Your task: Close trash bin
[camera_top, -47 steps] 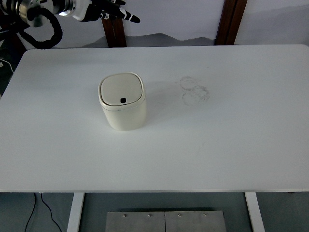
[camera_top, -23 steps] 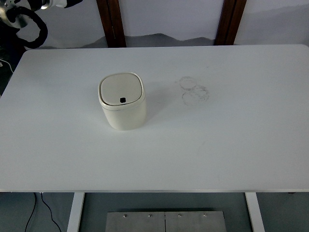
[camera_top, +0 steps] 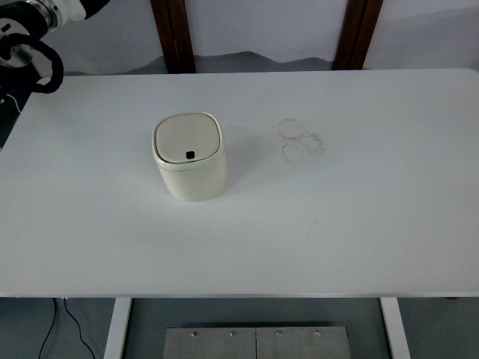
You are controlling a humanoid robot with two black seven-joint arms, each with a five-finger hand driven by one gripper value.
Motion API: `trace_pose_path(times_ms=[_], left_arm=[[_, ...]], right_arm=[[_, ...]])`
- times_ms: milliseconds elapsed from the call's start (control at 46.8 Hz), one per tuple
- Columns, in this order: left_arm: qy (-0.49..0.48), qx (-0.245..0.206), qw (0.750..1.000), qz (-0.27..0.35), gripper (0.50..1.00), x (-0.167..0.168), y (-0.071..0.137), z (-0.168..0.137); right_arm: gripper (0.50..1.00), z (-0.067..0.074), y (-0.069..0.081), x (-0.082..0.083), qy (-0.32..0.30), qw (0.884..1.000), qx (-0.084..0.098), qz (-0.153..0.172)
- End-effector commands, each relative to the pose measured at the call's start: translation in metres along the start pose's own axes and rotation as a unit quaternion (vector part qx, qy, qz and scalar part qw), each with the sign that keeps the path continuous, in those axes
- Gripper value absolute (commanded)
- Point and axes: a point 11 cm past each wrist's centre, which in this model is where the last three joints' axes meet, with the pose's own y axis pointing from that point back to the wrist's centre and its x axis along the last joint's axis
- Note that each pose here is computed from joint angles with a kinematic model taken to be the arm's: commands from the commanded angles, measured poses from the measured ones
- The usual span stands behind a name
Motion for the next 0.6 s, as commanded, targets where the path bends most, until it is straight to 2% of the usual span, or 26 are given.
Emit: trace_pose_path(times_ms=[0, 278, 577], left_arm=[[0.014, -0.005, 1.0, 0.011, 1.0, 0.013, 0.004, -0.007], [0.045, -0.026, 0.998, 0.021, 1.0, 0.045, 0.018, -0.022], [0.108, -0.035, 0.991, 0.066, 1.0, 0.086, 0.035, -0.047]], right_arm=[[0.995, 0.0, 0.0, 0.0, 0.0, 1.0, 0.0, 0.0], [0.995, 0.0, 0.0, 0.0, 0.0, 1.0, 0.0, 0.0], [0.995, 0.0, 0.0, 0.0, 0.0, 1.0, 0.0, 0.0]])
